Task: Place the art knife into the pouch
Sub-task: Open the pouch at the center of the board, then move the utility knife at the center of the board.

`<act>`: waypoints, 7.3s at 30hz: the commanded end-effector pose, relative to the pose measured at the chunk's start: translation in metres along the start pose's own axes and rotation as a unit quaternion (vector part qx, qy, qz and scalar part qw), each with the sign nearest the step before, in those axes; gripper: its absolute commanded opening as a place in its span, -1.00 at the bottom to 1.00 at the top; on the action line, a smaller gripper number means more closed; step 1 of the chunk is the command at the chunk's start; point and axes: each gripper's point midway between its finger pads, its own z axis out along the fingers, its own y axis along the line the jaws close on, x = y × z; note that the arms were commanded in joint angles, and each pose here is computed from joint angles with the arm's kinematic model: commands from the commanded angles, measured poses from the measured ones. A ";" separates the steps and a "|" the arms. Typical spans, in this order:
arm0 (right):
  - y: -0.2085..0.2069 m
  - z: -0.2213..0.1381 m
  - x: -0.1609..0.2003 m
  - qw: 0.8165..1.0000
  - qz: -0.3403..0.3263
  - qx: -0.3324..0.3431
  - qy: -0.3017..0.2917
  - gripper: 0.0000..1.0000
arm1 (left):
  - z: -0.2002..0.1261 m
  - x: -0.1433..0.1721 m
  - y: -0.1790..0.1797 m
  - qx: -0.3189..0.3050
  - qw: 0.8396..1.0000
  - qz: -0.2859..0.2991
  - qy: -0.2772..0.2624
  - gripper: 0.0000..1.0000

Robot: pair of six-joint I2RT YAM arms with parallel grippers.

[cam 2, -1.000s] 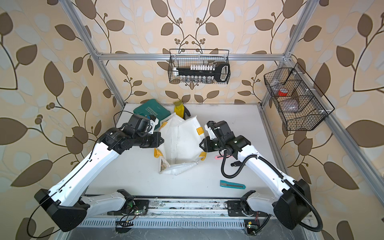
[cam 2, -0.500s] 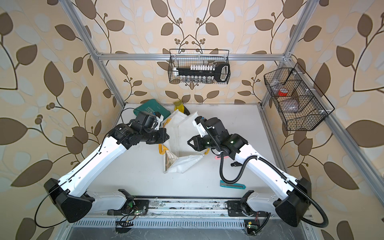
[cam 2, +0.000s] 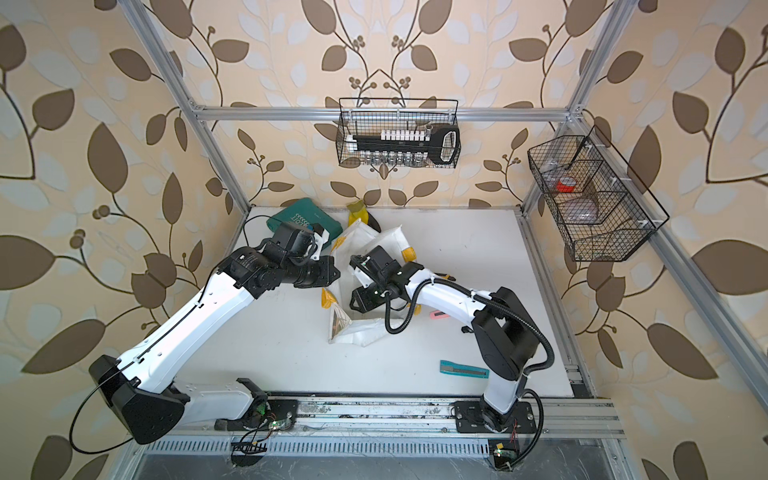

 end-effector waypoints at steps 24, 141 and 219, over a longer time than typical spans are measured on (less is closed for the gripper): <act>-0.098 0.052 0.118 0.945 -0.013 0.178 0.272 -0.08 | -0.128 -0.083 0.093 -0.074 0.981 -0.067 -0.169 -1.00; -0.023 0.044 0.081 0.957 -0.070 0.071 0.274 0.17 | -0.007 -0.001 0.086 -0.081 0.996 -0.018 0.009 -1.00; -0.139 -0.144 0.272 0.750 0.617 0.230 -0.069 0.58 | 0.011 -0.009 0.075 -0.079 0.996 0.043 0.004 -1.00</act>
